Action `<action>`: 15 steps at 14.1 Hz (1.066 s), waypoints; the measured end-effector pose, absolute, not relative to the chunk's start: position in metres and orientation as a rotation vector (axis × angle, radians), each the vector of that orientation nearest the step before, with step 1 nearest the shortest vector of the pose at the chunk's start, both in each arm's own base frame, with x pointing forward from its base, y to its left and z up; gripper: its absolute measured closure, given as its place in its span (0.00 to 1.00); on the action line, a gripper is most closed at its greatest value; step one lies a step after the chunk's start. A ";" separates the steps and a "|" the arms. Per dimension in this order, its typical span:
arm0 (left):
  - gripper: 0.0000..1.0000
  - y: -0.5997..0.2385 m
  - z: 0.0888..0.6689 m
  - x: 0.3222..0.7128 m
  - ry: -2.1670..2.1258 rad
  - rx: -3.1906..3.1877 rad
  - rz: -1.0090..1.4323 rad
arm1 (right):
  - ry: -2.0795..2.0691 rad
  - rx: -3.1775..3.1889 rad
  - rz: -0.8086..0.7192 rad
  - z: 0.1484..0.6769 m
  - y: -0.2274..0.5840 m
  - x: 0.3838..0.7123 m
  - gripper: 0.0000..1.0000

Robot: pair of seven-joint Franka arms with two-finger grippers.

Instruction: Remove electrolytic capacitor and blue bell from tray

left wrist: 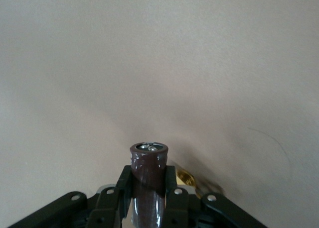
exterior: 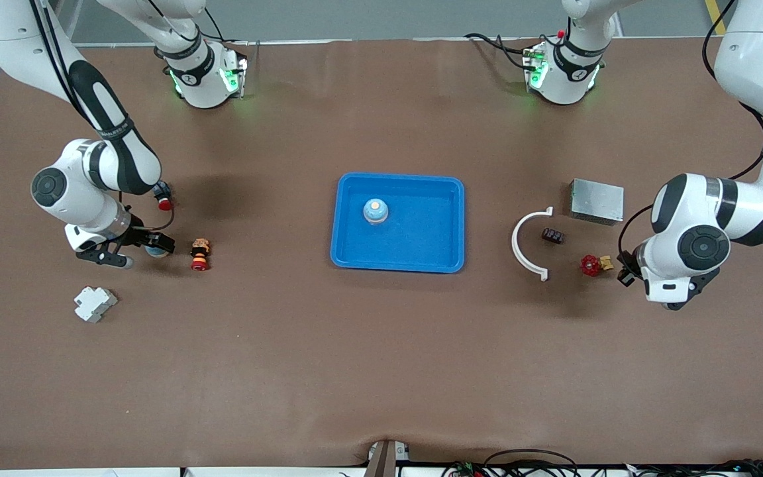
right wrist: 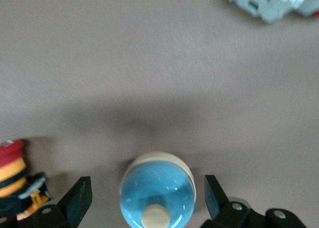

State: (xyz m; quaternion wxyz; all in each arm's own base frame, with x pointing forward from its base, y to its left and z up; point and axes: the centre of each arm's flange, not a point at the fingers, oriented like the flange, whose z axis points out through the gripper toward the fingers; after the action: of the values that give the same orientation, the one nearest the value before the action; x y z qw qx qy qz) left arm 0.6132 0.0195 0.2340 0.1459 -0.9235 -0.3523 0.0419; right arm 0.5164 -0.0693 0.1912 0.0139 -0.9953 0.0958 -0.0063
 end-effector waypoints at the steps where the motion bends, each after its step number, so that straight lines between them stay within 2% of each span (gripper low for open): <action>1: 0.70 0.025 0.232 0.614 -1.012 -2.666 0.114 | 0.275 -3.101 -0.022 0.201 -0.069 0.525 0.00; 5: 0.70 0.043 0.220 0.616 -1.015 -2.709 0.087 | 0.250 -3.089 0.137 0.283 -0.063 0.570 0.00; 8: 0.70 0.045 0.204 0.614 -1.001 -2.720 0.093 | 0.367 -3.083 0.193 0.351 -0.021 0.594 0.00; 12: 0.70 0.047 0.191 0.615 -1.015 -2.748 0.086 | 0.576 -3.061 0.148 0.385 0.077 0.602 0.00; 15: 0.70 0.049 0.185 0.614 -1.020 -2.750 0.095 | 0.728 -3.016 0.115 0.398 0.173 0.590 0.00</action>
State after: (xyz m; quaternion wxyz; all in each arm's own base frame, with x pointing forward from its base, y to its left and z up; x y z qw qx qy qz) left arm 0.6139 0.0489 0.1853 0.1031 -0.9321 -0.3457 0.0322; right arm 0.5895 0.1732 0.3985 0.0185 -0.9712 0.2345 0.0372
